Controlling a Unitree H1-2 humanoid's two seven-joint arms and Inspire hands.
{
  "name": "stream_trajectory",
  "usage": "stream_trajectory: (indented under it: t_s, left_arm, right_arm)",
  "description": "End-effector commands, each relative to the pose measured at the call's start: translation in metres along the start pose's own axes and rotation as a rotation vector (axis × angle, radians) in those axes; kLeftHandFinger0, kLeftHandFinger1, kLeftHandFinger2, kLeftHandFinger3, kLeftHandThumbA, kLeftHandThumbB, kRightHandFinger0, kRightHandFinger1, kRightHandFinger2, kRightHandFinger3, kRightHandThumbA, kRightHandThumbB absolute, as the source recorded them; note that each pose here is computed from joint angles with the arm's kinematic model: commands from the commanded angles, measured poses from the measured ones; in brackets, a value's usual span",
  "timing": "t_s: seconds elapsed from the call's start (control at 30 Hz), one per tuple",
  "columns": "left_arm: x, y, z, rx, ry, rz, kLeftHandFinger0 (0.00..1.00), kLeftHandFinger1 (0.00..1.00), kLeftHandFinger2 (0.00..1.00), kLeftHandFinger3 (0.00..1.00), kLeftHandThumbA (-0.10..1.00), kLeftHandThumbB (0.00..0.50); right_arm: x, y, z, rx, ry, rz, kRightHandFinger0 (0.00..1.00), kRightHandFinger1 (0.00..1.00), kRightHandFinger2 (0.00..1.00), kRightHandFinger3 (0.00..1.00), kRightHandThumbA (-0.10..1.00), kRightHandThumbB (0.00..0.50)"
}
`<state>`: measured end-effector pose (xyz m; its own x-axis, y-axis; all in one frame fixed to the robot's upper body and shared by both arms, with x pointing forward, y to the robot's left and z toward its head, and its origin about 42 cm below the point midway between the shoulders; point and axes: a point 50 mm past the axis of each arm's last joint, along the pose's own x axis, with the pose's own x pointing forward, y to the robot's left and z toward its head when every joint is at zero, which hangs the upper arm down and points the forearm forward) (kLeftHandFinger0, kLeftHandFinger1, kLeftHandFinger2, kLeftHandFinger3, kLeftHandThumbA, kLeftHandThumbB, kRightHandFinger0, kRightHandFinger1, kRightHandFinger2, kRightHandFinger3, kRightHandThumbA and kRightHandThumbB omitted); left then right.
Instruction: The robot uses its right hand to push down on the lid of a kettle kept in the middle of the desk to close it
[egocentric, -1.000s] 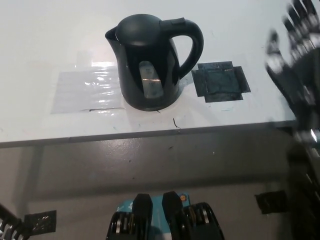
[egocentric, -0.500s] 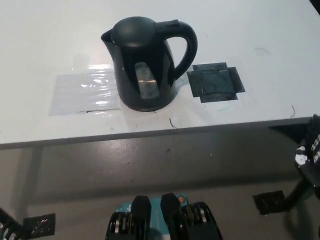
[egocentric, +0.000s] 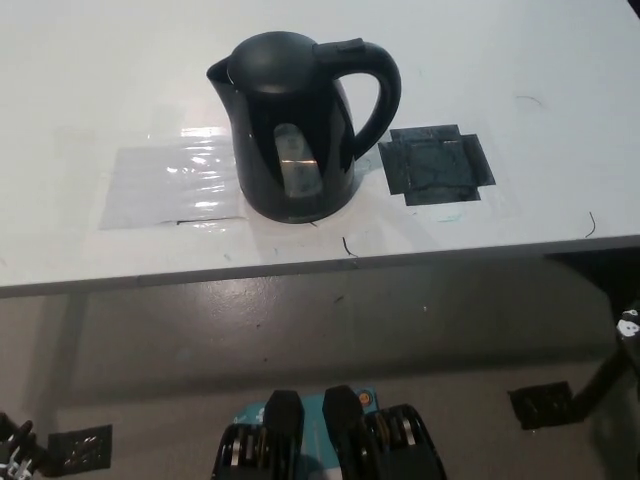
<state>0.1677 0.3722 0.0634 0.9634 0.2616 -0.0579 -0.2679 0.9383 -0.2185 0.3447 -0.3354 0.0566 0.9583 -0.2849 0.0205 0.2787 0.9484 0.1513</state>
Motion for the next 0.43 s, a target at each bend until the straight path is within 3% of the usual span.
stream_trajectory:
  t_s: [0.0,0.4]
  left_arm:
    - [-0.0008,0.0026,0.0060,0.021,-0.018,0.001,1.00,1.00,0.92,0.99,0.56,0.226]
    - [0.0015,-0.0014,0.0041,0.021,-0.023,0.000,1.00,1.00,0.92,1.00,0.56,0.206]
  right_arm:
    - [0.0123,0.0000,0.0129,0.059,-0.097,0.021,1.00,1.00,1.00,1.00,-0.10,0.000]
    - [0.0082,-0.0078,0.0110,0.069,-0.085,0.027,1.00,1.00,1.00,1.00,-0.10,0.000]
